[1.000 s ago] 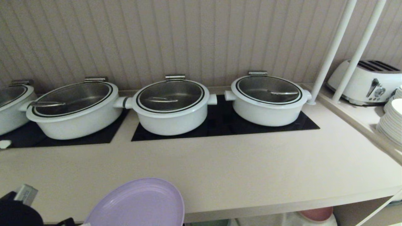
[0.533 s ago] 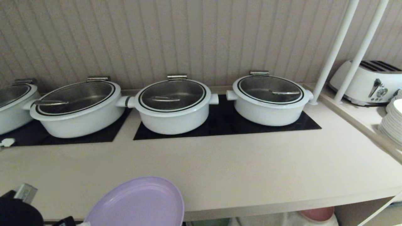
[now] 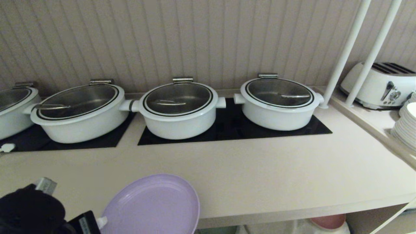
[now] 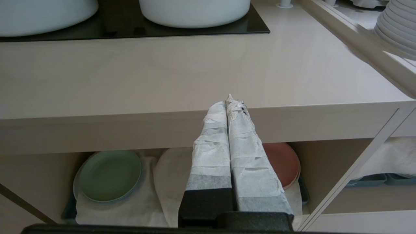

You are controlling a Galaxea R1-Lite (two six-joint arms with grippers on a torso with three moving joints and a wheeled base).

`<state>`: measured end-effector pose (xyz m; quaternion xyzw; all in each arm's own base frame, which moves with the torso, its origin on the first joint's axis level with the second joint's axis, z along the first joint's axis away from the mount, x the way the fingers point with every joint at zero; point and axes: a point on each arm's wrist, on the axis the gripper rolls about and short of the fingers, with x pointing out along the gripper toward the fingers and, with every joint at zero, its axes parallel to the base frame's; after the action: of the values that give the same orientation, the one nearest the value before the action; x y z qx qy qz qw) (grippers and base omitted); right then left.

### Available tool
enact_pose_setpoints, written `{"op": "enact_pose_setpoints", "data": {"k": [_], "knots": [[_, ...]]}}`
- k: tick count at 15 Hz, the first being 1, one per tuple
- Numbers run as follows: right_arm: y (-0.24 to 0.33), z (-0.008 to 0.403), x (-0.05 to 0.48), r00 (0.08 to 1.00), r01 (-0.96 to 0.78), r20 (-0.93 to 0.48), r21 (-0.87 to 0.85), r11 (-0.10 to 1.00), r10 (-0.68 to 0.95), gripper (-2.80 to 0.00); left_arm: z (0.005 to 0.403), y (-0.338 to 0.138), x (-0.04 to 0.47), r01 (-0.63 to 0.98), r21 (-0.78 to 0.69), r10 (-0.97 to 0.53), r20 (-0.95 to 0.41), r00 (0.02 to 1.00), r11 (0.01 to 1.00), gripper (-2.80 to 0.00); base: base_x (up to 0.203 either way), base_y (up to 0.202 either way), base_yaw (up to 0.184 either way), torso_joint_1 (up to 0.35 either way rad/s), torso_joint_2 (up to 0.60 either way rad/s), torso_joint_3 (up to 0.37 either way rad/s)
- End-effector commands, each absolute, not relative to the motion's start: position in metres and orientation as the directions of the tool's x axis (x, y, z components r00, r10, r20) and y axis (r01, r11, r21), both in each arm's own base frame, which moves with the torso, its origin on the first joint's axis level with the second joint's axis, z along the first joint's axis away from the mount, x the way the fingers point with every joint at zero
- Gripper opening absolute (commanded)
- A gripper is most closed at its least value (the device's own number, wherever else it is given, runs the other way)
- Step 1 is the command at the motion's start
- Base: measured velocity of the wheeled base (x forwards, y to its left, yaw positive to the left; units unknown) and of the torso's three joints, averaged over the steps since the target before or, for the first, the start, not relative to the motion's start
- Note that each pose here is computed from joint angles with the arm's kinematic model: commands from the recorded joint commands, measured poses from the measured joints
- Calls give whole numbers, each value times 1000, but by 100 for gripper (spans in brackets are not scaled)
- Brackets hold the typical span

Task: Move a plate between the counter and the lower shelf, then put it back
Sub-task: Put the plate

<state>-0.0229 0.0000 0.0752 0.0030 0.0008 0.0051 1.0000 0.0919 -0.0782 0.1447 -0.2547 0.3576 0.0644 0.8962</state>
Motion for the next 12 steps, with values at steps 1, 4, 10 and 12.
{"op": "enact_pose_setpoints", "data": {"k": [1, 4, 10, 12], "knots": [[0, 75, -23, 1000, -11, -3, 6, 1000, 11, -280, 139, -89, 104, -293, -386, -55, -680, 731, 875, -280, 0, 0, 0, 0, 0, 0], [0, 75, -23, 1000, -11, -3, 6, 1000, 11, -280, 133, -101, 116, -273, -366, -54, -677, 734, 890, -280, 0, 0, 0, 0, 0, 0], [0, 75, -23, 1000, -11, -3, 6, 1000, 11, -280, 115, -112, 154, -322, -314, 21, -686, 727, 893, -280, 0, 0, 0, 0, 0, 0], [0, 75, -23, 1000, -11, -3, 6, 1000, 11, -280, 112, -112, 174, -360, -307, 55, -689, 722, 881, -280, 0, 0, 0, 0, 0, 0]]}}
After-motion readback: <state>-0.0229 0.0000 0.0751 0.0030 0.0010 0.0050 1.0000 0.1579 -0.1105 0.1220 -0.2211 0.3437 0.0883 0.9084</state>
